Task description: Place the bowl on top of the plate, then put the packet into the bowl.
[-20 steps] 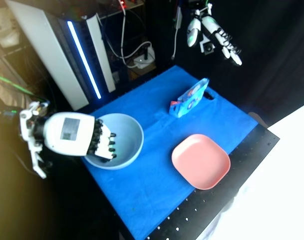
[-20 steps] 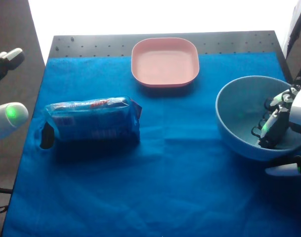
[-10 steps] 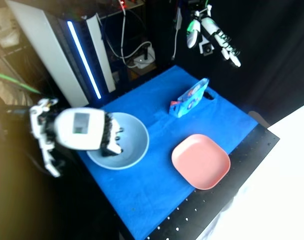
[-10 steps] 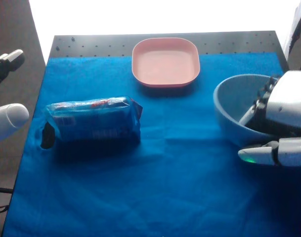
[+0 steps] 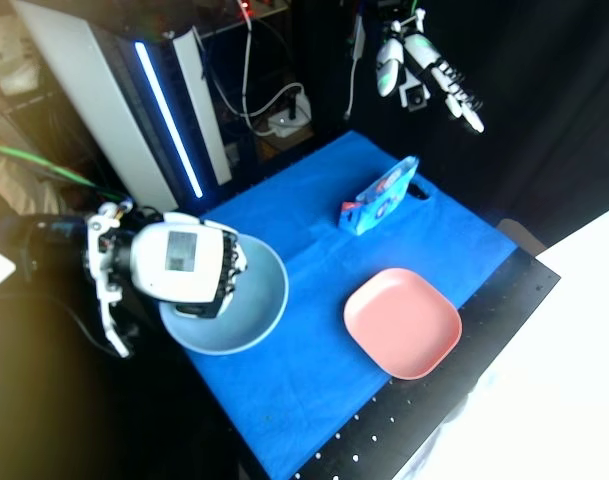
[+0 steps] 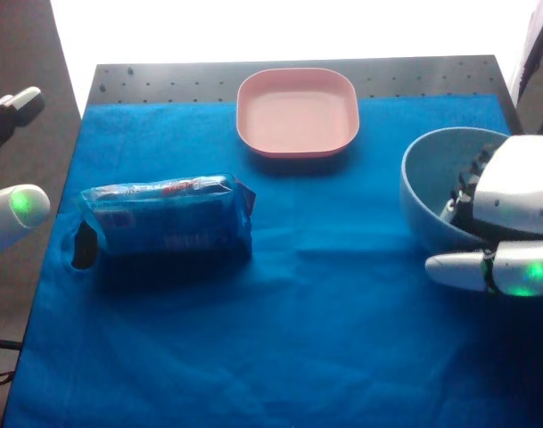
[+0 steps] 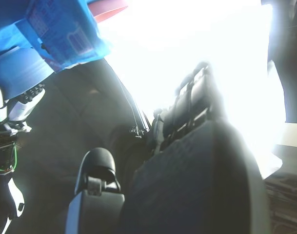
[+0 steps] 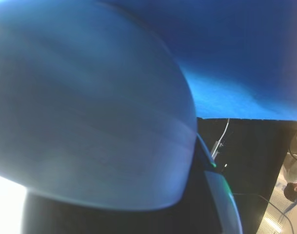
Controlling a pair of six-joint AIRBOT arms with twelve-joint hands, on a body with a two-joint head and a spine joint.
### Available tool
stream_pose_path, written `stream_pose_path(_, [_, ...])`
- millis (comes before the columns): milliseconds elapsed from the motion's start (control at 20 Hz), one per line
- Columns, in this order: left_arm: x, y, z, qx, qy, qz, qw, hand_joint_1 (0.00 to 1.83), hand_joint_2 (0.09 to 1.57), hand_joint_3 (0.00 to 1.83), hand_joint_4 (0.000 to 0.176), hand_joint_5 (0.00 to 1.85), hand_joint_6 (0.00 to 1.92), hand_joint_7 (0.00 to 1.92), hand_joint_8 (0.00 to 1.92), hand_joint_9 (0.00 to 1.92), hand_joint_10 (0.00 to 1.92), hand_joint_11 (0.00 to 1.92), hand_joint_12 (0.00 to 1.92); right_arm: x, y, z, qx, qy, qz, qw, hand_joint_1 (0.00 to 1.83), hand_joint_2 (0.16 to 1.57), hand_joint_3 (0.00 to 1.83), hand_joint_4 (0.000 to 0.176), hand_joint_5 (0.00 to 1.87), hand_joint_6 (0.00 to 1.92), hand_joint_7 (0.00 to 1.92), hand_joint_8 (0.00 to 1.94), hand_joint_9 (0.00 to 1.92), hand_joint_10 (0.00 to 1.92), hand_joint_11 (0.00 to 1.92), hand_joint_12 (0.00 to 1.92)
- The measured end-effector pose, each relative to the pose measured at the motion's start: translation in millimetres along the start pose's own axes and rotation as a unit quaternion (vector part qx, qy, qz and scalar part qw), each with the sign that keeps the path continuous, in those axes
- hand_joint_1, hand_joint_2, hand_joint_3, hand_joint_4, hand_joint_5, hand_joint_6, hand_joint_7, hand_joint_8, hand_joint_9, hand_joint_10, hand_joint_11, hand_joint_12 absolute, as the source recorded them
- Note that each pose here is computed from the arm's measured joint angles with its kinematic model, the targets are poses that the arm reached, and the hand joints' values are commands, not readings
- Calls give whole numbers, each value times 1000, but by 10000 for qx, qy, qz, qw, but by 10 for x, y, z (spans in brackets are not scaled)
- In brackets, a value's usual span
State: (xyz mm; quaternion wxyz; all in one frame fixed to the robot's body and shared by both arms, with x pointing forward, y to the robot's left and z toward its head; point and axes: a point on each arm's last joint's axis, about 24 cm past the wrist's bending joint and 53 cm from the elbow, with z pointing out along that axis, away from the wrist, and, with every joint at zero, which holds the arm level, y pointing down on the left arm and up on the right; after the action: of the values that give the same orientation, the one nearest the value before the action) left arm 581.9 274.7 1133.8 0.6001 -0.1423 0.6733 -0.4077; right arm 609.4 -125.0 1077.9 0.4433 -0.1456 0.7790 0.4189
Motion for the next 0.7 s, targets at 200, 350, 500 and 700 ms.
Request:
stream_pose_path(200, [4, -5, 0, 28, -24, -43, 10000, 0, 1232, 9, 120, 20, 5, 0, 0, 0, 0, 0, 0, -164, 83, 48, -113, -189, -30, 9998, 271, 1546, 1, 0, 1108, 1921, 1520, 1941, 1628, 1921, 1597, 1921])
stream_pose_path(350, [4, -7, 0, 32, -25, -44, 10000, 0, 1227, 5, 131, 22, 4, 0, 0, 0, 0, 0, 0, -312, 181, 69, -273, -390, -30, 9989, 458, 1550, 0, 0, 1083, 1921, 1545, 1941, 1672, 1921, 1696, 1921])
stream_pose_path(500, [4, -7, 0, 32, -25, -50, 10000, 0, 1231, 6, 135, 16, 1, 0, 0, 0, 0, 0, 0, -462, 224, 77, -380, -603, -7, 9975, 232, 1570, 26, 0, 1141, 1921, 1582, 1941, 1703, 1921, 1714, 1921])
stream_pose_path(700, [4, -9, 0, 35, -25, -61, 10000, 0, 1222, 0, 135, 24, 3, 0, 0, 0, 0, 0, 0, -554, 174, 94, -320, -725, 50, 9968, 427, 1543, 0, 172, 1274, 1921, 1524, 1941, 1645, 1921, 1668, 1921])
